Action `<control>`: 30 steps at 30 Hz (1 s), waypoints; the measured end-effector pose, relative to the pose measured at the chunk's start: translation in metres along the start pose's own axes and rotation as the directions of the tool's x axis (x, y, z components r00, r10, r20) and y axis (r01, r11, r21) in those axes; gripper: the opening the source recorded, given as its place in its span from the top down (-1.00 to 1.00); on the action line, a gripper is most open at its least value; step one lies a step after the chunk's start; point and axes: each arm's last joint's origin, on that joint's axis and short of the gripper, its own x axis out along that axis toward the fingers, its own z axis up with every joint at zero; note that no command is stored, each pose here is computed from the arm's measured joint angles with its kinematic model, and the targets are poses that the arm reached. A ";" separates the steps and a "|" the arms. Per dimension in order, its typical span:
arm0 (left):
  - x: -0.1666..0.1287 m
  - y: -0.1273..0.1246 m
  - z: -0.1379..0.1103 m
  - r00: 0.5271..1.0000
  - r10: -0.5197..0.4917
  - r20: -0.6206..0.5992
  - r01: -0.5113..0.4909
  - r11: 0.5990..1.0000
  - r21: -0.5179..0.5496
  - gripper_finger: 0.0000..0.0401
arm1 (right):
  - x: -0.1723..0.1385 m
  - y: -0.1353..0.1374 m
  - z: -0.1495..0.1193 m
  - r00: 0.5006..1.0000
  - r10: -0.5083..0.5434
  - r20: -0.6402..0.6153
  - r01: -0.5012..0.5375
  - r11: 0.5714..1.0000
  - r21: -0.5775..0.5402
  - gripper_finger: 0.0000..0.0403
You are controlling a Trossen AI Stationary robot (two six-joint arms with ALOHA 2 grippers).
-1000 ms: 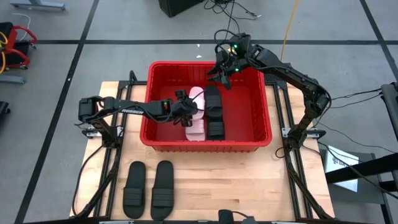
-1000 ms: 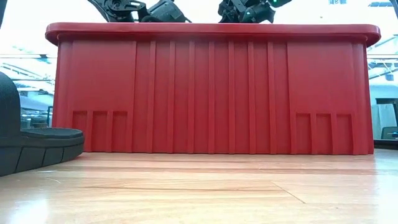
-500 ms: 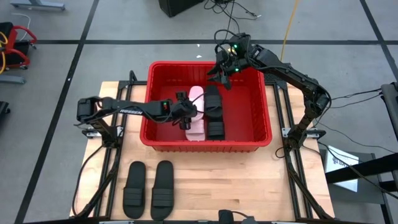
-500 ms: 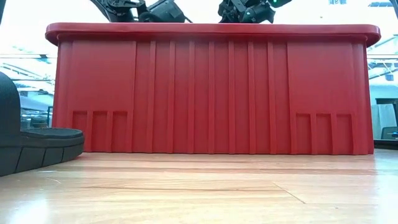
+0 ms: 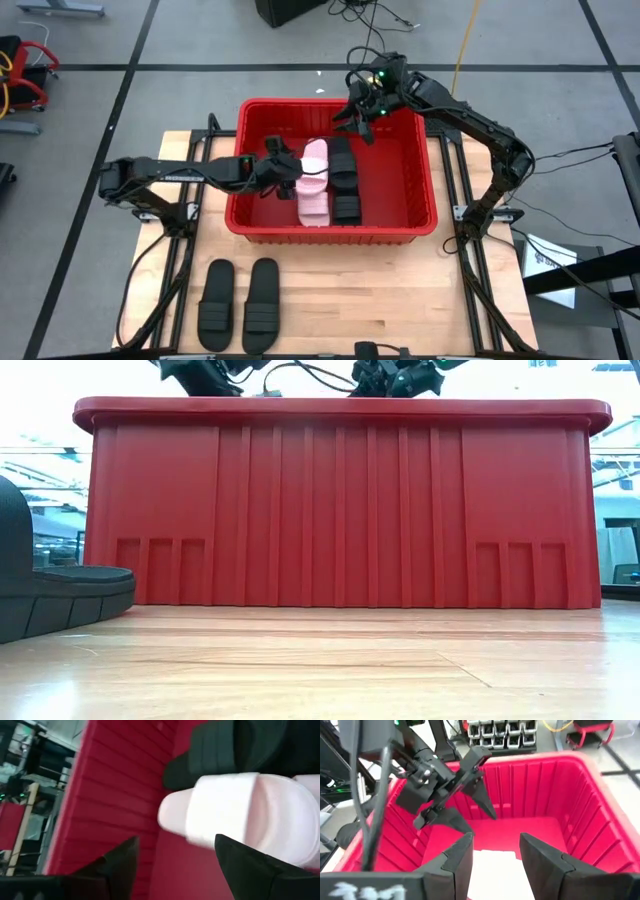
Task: Pick and place slides into bin
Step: Put the black slide into the red bin
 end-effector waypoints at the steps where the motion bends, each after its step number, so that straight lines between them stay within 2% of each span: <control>1: -0.004 0.002 0.000 1.000 0.009 0.003 -0.009 1.000 -0.004 -0.31 | -0.003 0.002 0.002 1.000 -0.003 0.007 0.003 1.000 -0.007 0.24; 10: -0.046 0.020 -0.004 0.997 0.029 0.078 -0.025 0.998 -0.053 -0.31 | -0.034 0.037 0.025 0.995 0.007 0.102 0.002 0.996 -0.088 0.24; 15: -0.083 0.026 -0.004 0.981 0.031 0.193 -0.018 0.998 -0.068 -0.31 | -0.036 0.063 0.033 0.979 0.155 0.131 -0.137 0.981 -0.135 0.24; 20: -0.118 0.022 -0.005 0.957 0.041 0.286 -0.023 0.997 -0.068 -0.31 | -0.026 0.082 0.036 0.968 0.223 0.117 -0.206 0.969 -0.139 0.24; 23: -0.138 0.015 -0.007 0.941 0.010 0.338 0.003 0.999 -0.037 -0.31 | -0.017 0.096 0.037 0.958 0.269 0.101 -0.251 0.955 -0.157 0.24; 30: -0.177 -0.010 -0.008 0.894 -0.052 0.445 0.057 0.998 0.002 -0.31 | 0.005 0.142 0.038 0.911 0.408 0.057 -0.388 0.897 -0.212 0.24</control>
